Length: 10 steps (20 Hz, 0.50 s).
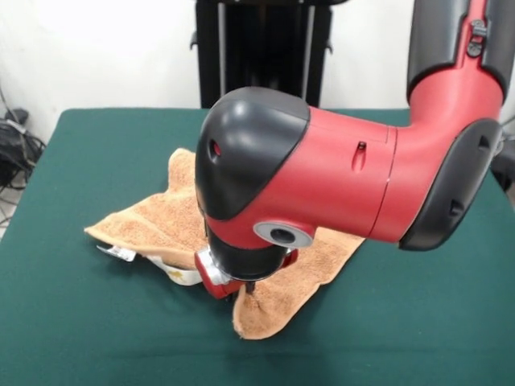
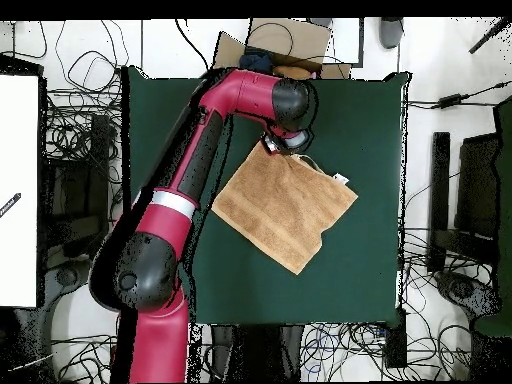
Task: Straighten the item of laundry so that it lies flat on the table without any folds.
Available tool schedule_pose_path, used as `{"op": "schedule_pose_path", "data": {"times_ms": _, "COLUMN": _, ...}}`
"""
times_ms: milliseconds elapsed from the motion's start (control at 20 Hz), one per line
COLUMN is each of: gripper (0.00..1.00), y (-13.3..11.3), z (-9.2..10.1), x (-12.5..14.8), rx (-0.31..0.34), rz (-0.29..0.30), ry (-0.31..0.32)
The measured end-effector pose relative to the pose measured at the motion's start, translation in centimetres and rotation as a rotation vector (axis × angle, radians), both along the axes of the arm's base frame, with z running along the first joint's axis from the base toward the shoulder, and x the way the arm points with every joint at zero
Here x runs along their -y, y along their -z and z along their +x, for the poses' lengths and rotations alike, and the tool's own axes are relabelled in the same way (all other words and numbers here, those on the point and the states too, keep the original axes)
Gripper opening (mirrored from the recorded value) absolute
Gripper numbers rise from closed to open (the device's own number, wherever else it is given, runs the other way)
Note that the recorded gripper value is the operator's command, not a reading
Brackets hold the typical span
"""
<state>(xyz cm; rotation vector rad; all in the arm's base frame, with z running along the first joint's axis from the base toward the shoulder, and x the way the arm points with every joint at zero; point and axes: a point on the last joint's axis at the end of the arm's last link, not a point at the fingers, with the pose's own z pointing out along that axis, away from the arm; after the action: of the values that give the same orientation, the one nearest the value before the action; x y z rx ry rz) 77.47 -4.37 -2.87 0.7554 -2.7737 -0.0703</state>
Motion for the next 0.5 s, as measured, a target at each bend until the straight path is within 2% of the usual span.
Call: {"op": "schedule_pose_path", "data": {"times_ms": 500, "gripper": 0.0, "y": -0.9, "z": 0.4, "x": -1.6, "rx": -0.008, "rz": 0.009, "ry": -0.021}}
